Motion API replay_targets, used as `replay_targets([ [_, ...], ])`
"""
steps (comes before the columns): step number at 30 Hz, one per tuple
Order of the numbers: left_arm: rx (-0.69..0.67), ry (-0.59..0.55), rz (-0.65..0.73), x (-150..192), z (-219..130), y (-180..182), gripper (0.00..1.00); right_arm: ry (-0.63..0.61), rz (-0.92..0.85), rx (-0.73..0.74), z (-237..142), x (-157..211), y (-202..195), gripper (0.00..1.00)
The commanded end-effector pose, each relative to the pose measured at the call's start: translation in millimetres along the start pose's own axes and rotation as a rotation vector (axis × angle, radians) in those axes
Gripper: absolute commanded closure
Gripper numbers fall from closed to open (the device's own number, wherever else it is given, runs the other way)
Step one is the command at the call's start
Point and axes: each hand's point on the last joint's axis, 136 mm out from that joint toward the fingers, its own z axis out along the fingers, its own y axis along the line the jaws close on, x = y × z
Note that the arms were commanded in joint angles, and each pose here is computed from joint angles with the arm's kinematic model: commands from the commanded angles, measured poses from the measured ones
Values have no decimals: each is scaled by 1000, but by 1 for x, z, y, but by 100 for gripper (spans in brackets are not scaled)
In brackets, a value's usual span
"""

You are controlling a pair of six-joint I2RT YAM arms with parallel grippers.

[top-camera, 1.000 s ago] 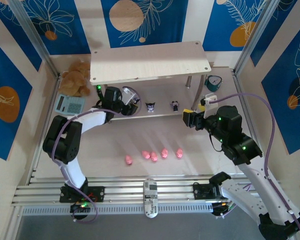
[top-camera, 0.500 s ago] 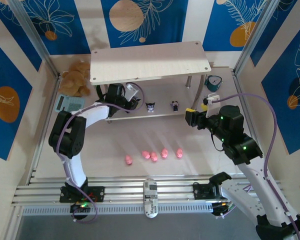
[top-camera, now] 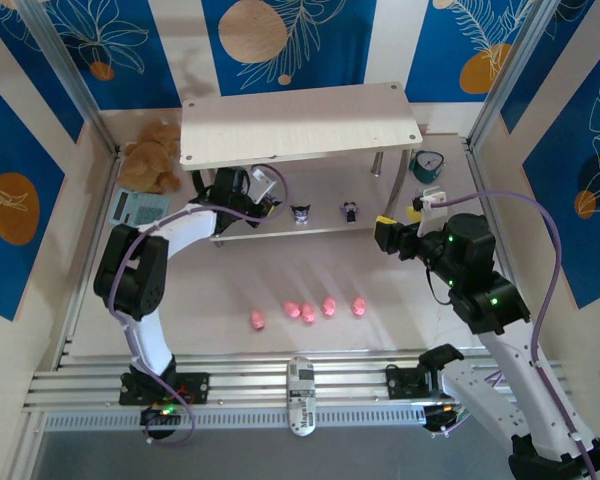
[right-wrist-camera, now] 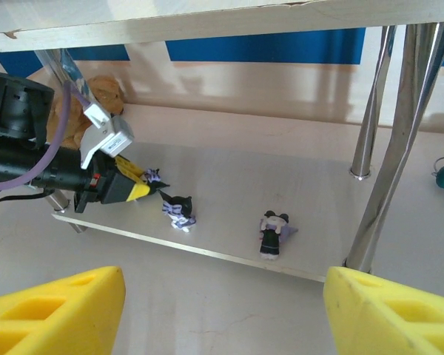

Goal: Place and organize the plastic toys onto the shelf

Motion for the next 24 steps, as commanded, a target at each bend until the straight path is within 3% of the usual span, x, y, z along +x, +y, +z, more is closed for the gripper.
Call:
replay_targets([
  [1,-16,27,-41,10,-21,-8,96,1,6,-32,-1,3,5,28],
  [10,-36,2,-56,14,-76,-50,97,72,58,-174,-9,9,30,28],
  [19,46,-182,-13,-10,-175,-124,96,353,326,-509,-43,30,99,29],
  [24,172,-308,-22,-24,-216,-162,95,445,426,-601,-38,56,129,28],
])
